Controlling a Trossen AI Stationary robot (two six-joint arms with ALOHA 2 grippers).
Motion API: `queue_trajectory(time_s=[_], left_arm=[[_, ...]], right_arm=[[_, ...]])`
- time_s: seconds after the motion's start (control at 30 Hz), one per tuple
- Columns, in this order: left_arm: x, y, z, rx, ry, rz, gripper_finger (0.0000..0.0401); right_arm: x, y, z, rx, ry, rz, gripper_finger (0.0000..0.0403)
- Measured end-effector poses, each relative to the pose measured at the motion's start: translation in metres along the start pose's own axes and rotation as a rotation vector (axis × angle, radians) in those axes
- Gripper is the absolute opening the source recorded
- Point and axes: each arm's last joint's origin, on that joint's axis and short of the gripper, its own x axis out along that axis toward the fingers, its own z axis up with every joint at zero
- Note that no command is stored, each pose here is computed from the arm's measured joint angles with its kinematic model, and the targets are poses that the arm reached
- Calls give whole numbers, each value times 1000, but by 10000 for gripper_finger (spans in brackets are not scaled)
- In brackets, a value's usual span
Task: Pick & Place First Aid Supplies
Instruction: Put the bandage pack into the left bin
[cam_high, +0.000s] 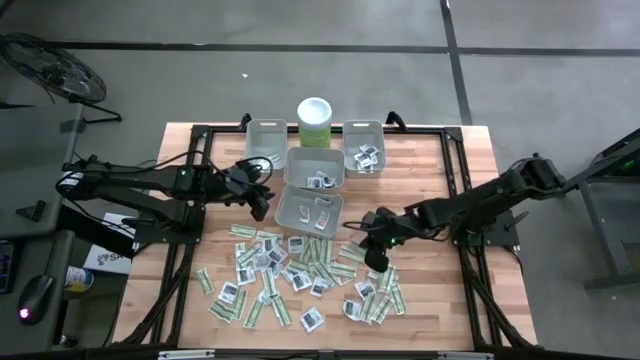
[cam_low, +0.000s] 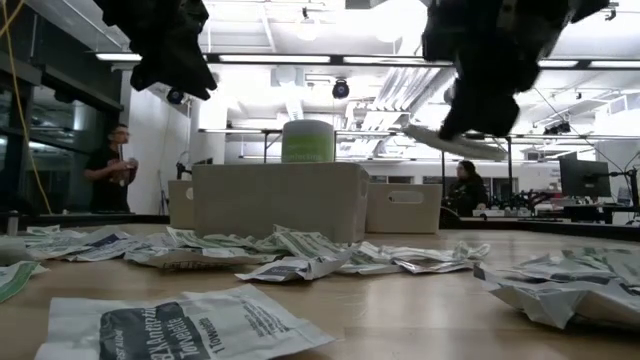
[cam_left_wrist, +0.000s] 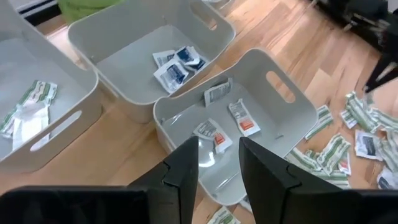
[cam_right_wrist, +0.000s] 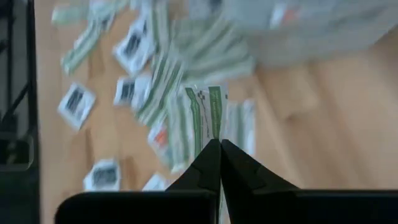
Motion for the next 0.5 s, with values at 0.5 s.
queue_trajectory(time_s=[0.5], left_arm=[[-5, -17, 26, 68, -269, -155, 115]], right_arm=[[-27, -3, 60, -63, -652, -108, 0]])
